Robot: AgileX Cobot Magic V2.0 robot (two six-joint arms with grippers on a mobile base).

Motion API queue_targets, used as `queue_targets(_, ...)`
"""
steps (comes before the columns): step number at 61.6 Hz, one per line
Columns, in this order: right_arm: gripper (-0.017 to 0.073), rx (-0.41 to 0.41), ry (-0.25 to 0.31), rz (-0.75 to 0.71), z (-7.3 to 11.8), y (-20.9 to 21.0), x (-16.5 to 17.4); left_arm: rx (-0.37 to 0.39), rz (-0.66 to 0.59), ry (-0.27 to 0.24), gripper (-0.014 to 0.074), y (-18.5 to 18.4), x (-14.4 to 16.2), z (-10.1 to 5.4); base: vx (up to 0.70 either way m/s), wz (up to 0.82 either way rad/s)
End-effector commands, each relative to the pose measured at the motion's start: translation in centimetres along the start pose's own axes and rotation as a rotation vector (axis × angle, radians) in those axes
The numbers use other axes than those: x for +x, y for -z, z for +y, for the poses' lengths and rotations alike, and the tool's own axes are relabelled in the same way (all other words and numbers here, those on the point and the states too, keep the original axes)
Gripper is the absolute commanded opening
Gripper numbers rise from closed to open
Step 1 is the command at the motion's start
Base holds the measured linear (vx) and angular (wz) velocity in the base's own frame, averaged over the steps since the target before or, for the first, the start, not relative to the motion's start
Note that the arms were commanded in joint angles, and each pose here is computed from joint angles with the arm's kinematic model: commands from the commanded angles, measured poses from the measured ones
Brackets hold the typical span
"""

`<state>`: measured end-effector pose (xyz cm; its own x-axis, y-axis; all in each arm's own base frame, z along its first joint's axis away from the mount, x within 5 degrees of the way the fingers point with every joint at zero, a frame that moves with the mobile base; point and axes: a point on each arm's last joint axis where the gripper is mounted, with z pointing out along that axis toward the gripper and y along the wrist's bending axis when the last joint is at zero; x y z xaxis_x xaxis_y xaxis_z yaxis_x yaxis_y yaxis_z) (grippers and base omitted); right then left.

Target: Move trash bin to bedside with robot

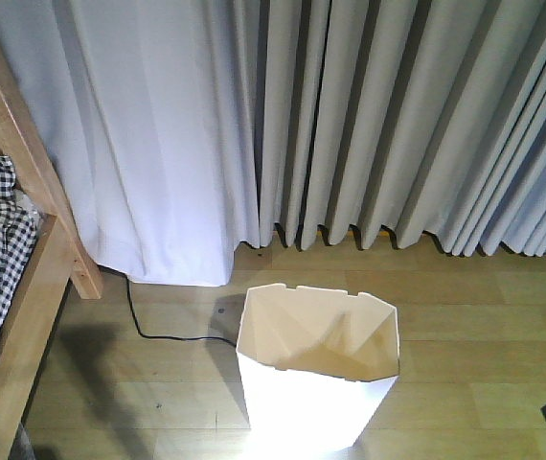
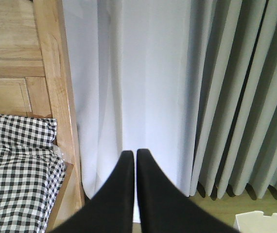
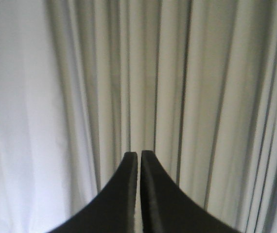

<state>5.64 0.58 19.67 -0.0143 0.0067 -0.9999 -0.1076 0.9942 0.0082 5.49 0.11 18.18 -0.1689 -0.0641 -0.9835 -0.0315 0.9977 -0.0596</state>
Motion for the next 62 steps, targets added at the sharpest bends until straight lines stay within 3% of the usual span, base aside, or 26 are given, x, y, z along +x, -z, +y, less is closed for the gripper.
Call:
queue_targets(1,-0.001,-0.003,0.031,-0.064,0.04,0.04,-0.07,0.005,-0.05,0.012,-0.0006,-0.16,0.28,0.01,0.0,0.0)
queue_targets(12,-0.001,0.063,0.03,-0.06,-0.33,0.05,-0.04,0.005,-0.05,0.012,-0.0006,-0.16,0.28,0.01,0.0,0.0)
queue_targets(20,-0.001,0.068,0.028,-0.058,-0.36,0.05,-0.02,0.005,-0.05,0.012,-0.0006,-0.16,0.28,0.01,0.0,0.0)
queue_targets(35,-0.001,0.124,-0.02,-0.059,-0.69,0.07,-0.01,0.005,-0.05,0.012,-0.0006,-0.16,0.28,0.01,0.0,0.0)
queue_targets(62,-0.001,0.126,-0.021,-0.06,-0.7,0.07,-0.02,0.005,-0.05,0.012,-0.0006,-0.16,0.28,0.01,0.0,0.0)
